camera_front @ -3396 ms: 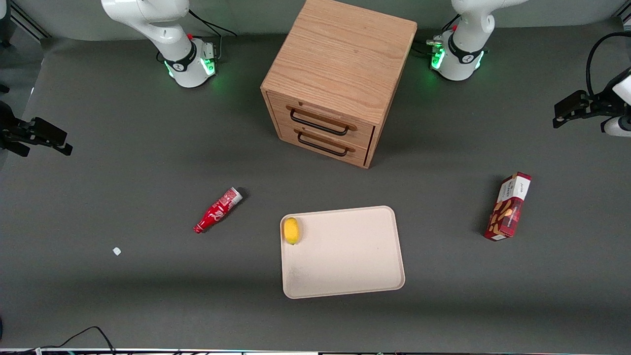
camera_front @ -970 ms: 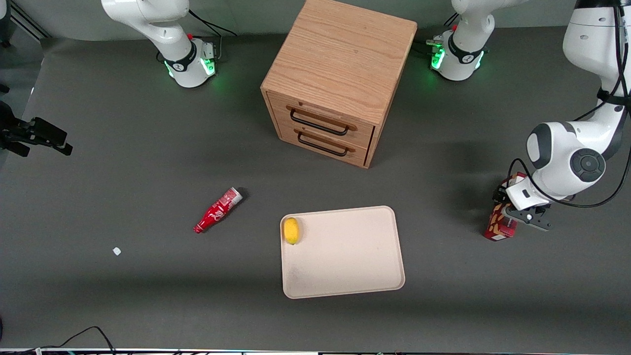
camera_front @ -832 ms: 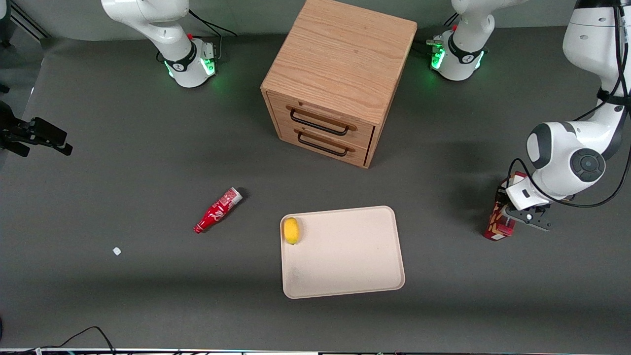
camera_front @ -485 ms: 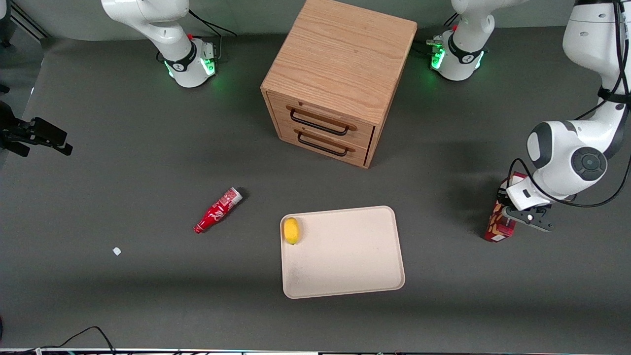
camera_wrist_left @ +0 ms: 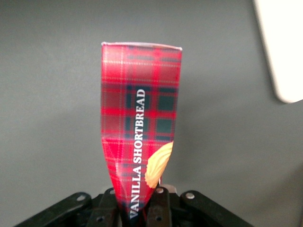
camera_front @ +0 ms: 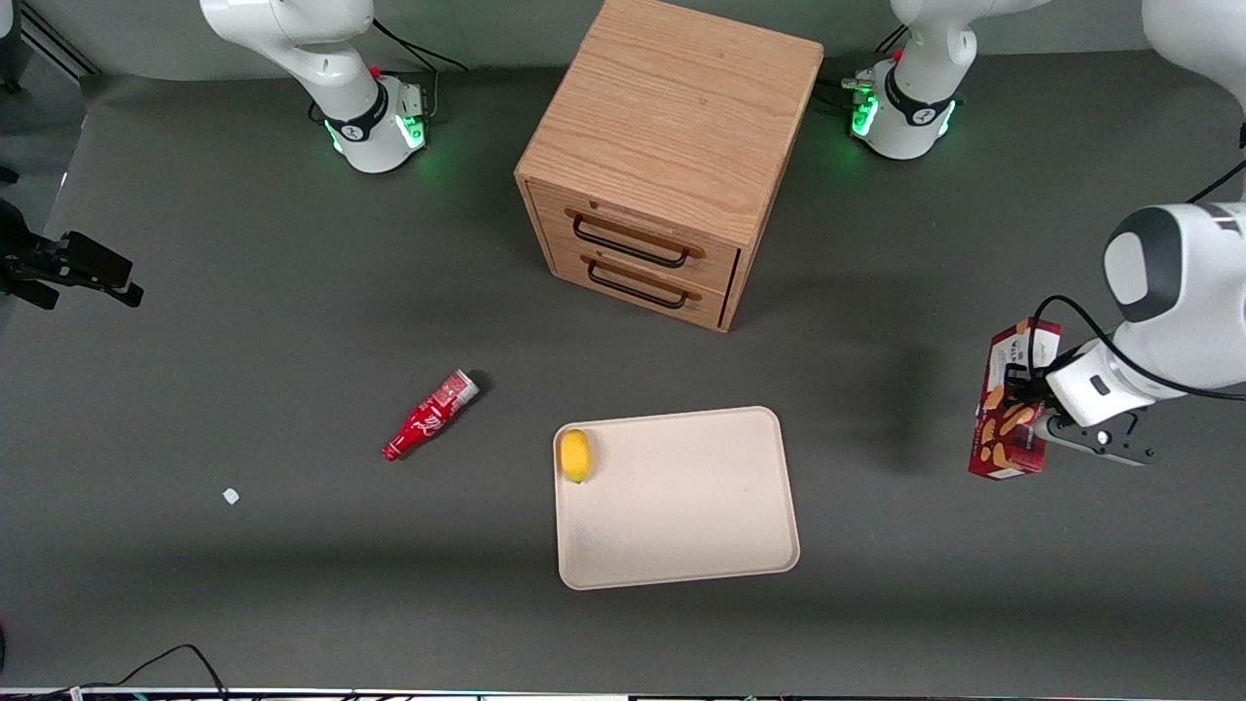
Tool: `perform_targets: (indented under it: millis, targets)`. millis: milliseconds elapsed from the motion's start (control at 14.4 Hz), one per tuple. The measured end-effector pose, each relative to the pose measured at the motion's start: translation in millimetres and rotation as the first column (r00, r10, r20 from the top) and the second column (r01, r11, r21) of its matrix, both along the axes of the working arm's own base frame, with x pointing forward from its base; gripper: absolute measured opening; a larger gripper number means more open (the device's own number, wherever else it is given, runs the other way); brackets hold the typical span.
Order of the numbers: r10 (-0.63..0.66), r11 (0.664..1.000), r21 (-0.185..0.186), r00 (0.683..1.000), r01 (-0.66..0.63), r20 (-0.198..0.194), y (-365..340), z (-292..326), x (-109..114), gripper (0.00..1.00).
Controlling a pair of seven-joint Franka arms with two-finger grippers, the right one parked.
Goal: Place red cookie box on tray
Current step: 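Close the left gripper on the cookie box and lift it, then carry the cookie box over the cream tray and lower it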
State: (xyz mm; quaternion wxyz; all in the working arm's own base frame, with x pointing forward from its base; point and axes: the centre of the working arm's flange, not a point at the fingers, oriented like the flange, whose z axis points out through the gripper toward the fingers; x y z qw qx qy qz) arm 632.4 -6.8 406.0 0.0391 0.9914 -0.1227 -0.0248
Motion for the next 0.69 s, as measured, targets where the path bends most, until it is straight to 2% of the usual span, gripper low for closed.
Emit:
perform_targets:
  millis: [208,347,554,693]
  targets:
    - [0.107,0.994,-0.001,0.994,-0.107,-0.008,-58,50,16,0.18]
    - [0.189,0.982,-0.011,0.982,-0.189,-0.009,-107,62,31,0.18]
    - [0.290,0.957,-0.022,0.957,-0.290,-0.028,-185,37,52,0.18]
    - [0.342,0.939,-0.025,0.939,-0.342,-0.025,-233,4,65,0.18]
